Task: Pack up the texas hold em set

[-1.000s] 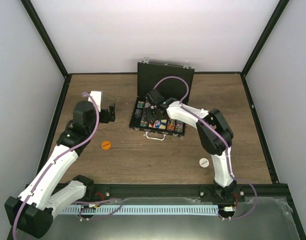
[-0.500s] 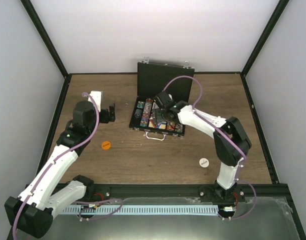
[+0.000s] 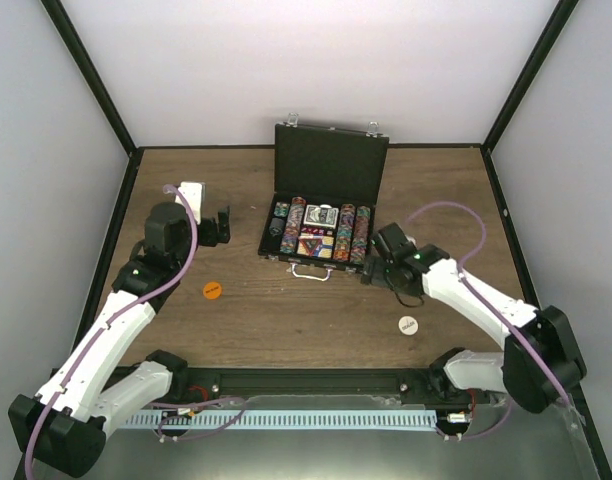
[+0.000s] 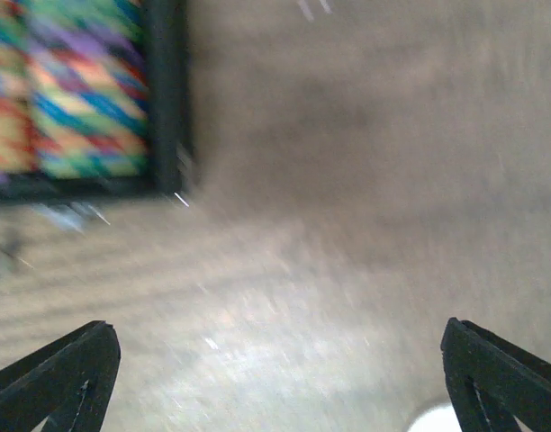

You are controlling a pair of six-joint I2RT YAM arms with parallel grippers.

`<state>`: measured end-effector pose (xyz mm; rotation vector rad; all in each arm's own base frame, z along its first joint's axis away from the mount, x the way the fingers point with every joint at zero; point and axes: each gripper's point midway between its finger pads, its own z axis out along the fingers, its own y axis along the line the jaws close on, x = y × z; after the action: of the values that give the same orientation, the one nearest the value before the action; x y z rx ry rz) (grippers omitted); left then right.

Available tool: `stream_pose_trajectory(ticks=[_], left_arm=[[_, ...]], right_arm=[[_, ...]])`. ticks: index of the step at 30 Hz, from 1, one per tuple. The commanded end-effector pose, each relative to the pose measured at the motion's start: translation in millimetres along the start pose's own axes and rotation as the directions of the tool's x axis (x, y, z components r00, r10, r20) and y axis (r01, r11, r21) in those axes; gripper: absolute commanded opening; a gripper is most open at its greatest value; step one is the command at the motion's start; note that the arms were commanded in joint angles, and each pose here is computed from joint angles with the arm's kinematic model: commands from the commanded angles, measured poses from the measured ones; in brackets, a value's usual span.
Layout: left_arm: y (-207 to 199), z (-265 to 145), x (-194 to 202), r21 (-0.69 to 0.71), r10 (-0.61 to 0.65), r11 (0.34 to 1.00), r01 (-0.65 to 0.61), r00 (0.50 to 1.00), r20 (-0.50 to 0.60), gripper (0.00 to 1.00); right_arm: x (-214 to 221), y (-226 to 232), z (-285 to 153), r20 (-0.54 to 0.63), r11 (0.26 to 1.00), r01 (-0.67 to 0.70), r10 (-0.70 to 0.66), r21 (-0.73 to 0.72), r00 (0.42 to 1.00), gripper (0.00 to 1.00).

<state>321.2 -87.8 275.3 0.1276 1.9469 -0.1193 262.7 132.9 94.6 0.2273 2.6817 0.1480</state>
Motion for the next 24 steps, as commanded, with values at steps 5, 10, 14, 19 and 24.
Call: stream_pose_trajectory(ticks=[5,10,14,19,24], left_arm=[[-2,0,-2,0.013,-0.012,1.000,0.011,1.000,0.016,1.00],[-3,-1,-2,0.021,-0.014,1.000,0.013,1.000,0.017,1.00],[-4,-1,-2,0.026,-0.014,1.000,0.013,1.000,0.016,1.00],[-4,-3,-4,0.031,-0.017,0.999,0.016,1.000,0.024,1.00],[-5,-2,-3,0.033,-0.017,0.999,0.016,1.000,0.020,1.00]], right_arm=[[85,-59,-9,-0.229,0.957,-0.232,0.269,0.176,0.935,1.00],[98,-76,-8,-0.252,0.931,-0.277,0.334,0.237,0.908,1.00],[92,-88,-6,-0.228,0.906,-0.330,0.392,0.266,0.891,0.97],[86,-87,1,-0.226,0.900,-0.366,0.418,0.238,0.880,0.93],[103,-82,18,-0.303,0.899,-0.368,0.428,0.236,0.851,0.92]])
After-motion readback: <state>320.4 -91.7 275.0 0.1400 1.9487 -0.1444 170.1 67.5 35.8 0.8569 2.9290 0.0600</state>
